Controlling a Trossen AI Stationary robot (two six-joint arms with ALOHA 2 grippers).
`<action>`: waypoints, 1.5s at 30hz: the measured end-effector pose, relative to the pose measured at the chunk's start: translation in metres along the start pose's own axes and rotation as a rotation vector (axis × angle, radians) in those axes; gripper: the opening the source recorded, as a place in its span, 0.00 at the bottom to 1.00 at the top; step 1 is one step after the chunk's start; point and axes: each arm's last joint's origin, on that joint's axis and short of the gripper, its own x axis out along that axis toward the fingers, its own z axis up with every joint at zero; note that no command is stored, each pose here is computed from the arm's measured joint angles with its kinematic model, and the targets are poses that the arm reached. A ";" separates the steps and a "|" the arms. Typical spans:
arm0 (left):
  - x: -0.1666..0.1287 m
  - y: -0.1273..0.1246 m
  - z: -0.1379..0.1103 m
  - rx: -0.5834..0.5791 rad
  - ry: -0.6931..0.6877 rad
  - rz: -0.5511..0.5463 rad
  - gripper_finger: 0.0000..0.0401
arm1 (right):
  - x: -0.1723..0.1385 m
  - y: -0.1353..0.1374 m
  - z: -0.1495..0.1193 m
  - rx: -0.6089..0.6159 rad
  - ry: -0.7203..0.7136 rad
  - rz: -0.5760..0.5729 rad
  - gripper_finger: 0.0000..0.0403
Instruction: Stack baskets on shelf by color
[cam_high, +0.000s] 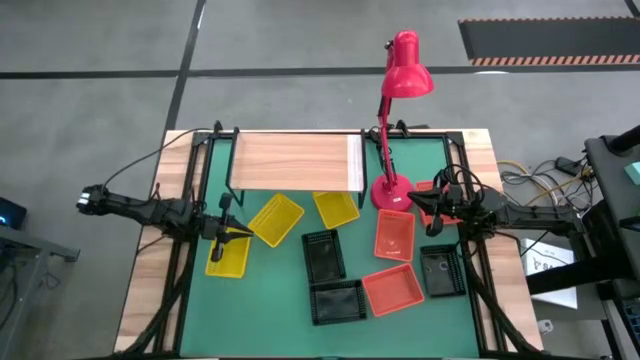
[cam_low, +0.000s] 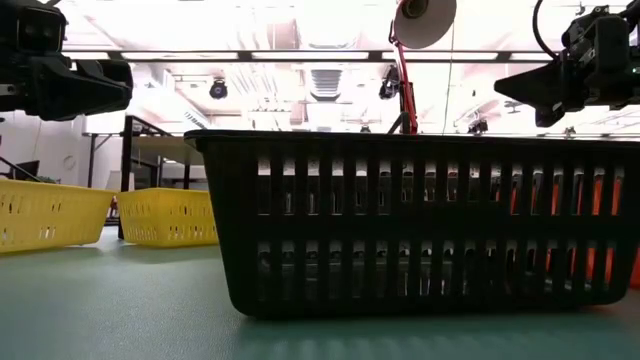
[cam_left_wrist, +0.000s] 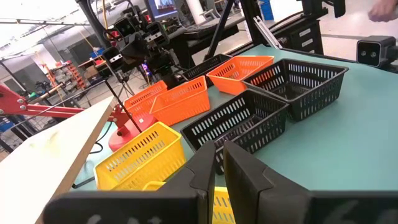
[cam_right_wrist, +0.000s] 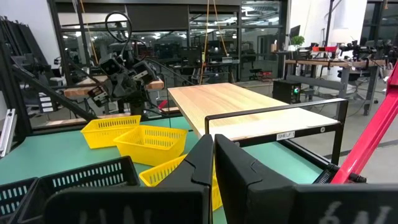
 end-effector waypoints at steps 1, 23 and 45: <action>0.000 0.000 0.000 0.000 0.000 0.000 0.04 | 0.000 0.000 0.000 0.000 0.000 0.000 0.02; 0.000 0.000 0.000 0.000 0.000 0.000 0.04 | 0.000 0.000 0.000 0.000 -0.001 -0.001 0.02; -0.001 0.006 0.012 0.263 -0.122 0.088 0.04 | 0.000 -0.001 0.001 0.737 -0.015 -0.023 0.02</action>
